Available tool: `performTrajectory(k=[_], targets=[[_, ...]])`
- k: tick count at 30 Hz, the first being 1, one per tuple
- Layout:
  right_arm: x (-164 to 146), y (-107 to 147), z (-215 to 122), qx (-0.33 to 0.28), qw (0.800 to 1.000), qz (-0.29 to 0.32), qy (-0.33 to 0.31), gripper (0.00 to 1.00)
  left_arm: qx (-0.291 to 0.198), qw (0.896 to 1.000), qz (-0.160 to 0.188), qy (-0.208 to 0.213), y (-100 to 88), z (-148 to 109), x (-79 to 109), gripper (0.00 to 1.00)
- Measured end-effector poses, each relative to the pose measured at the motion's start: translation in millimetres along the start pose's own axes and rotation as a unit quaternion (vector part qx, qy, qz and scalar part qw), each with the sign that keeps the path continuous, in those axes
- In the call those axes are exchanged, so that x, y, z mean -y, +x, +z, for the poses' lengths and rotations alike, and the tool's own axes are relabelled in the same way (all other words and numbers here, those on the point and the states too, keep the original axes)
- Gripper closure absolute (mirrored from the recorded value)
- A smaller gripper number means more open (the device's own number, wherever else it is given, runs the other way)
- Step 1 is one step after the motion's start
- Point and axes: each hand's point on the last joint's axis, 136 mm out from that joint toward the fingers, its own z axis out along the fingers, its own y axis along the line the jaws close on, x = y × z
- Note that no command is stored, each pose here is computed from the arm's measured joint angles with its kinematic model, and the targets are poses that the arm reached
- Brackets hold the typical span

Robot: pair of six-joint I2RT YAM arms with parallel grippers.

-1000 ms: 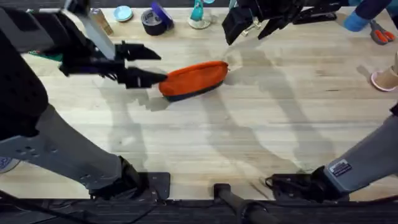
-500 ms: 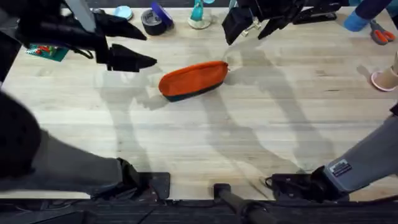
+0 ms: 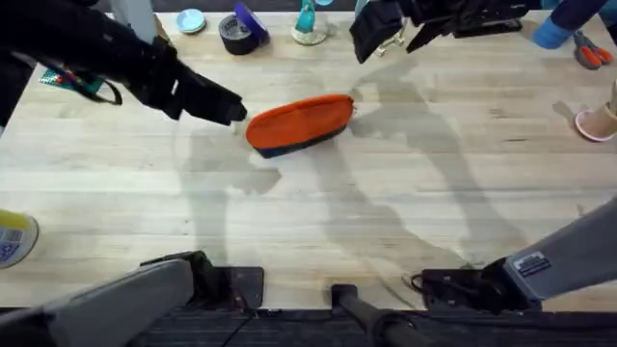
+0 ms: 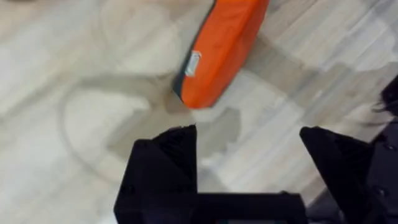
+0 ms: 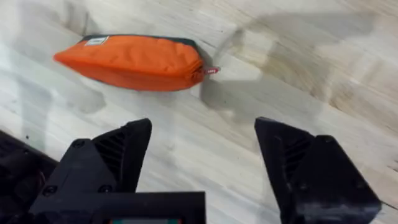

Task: Unzip the bag, pick up the pens from the table one at a time and place them inside, then zip the bag closed.

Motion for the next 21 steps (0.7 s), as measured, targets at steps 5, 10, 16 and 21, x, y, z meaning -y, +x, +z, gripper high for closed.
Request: performTrajectory(k=[5, 10, 16, 21], targets=[[-8, 10, -26, 0.007, 1.000, -0.021, -0.001, 0.005, -0.031, 0.997, -0.069, -0.028, 8.1, -4, 15.8, 0.004], [-16, 24, -34, -0.010, 0.999, -0.034, -0.004, 0.004, -0.052, 0.987, -0.136, -0.060, 16.7, -8, 22.9, 0.004], [-19, 40, -35, -0.042, 0.999, -0.034, -0.007, 0.004, -0.051, 0.982, -0.164, -0.075, 18.0, -11, 26.3, 0.004], [-19, 40, -35, -0.042, 0.999, -0.034, -0.007, 0.004, -0.051, 0.980, -0.174, -0.079, 18.6, -11, 25.5, 0.004]])
